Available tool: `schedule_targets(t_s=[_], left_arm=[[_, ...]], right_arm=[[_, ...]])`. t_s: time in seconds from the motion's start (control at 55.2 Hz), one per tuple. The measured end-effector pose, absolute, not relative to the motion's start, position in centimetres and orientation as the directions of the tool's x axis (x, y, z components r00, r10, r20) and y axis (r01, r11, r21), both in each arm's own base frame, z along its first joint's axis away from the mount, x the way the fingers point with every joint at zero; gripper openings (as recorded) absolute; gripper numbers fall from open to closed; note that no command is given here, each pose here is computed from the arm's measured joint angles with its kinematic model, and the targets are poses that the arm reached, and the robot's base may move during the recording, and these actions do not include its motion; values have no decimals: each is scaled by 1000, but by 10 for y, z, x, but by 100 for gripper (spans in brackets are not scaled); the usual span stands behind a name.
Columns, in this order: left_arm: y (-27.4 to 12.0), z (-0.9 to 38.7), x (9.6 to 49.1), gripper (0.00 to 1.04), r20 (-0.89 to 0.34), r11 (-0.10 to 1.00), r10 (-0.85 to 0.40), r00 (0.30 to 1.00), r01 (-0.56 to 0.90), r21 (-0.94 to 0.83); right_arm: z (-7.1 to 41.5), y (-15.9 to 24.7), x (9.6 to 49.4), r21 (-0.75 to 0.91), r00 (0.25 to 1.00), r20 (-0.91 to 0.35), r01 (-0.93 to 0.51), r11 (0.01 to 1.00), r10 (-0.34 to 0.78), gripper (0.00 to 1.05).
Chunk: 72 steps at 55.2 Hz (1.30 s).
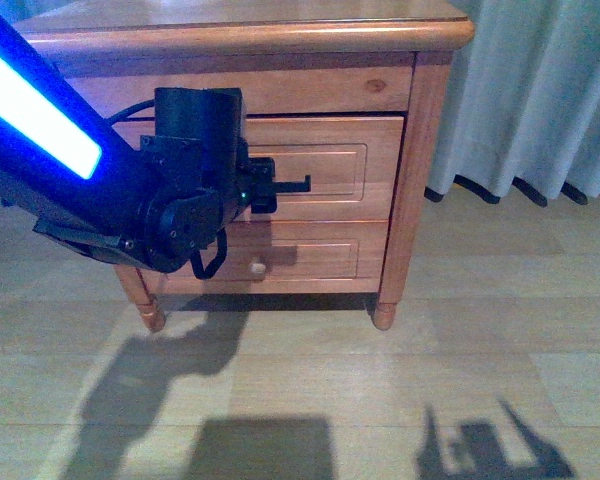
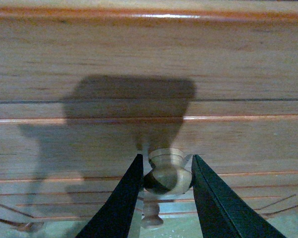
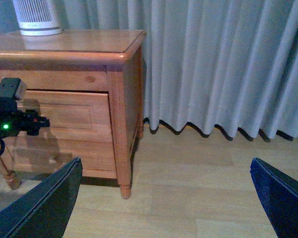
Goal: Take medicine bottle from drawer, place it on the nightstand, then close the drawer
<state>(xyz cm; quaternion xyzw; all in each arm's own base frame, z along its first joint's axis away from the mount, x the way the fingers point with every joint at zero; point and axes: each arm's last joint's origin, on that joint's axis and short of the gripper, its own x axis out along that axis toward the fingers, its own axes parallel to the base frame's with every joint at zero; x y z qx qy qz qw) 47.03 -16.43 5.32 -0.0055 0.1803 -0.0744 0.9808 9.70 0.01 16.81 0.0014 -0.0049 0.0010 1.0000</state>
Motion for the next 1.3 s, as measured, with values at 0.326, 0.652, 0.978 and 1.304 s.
schedule_targets(t_s=[0.326, 0.652, 0.978, 1.304], left_arm=[[-153, 52, 413, 25, -384, 982, -186, 904, 188, -34], [-132, 53, 335, 25, -429, 972, -235, 872, 223, -78], [-119, 52, 249, 54, -525, 958, -284, 802, 258, -124], [-108, 83, 219, 100, -535, 947, -323, 781, 269, -178]], right_arm=[[168, 0, 97, 3, 1000, 10, -2, 1000, 2, 104], [168, 0, 97, 3, 1000, 10, -2, 1000, 2, 104], [168, 0, 97, 3, 1000, 10, -2, 1000, 2, 104], [168, 0, 97, 3, 1000, 10, -2, 1000, 2, 104]])
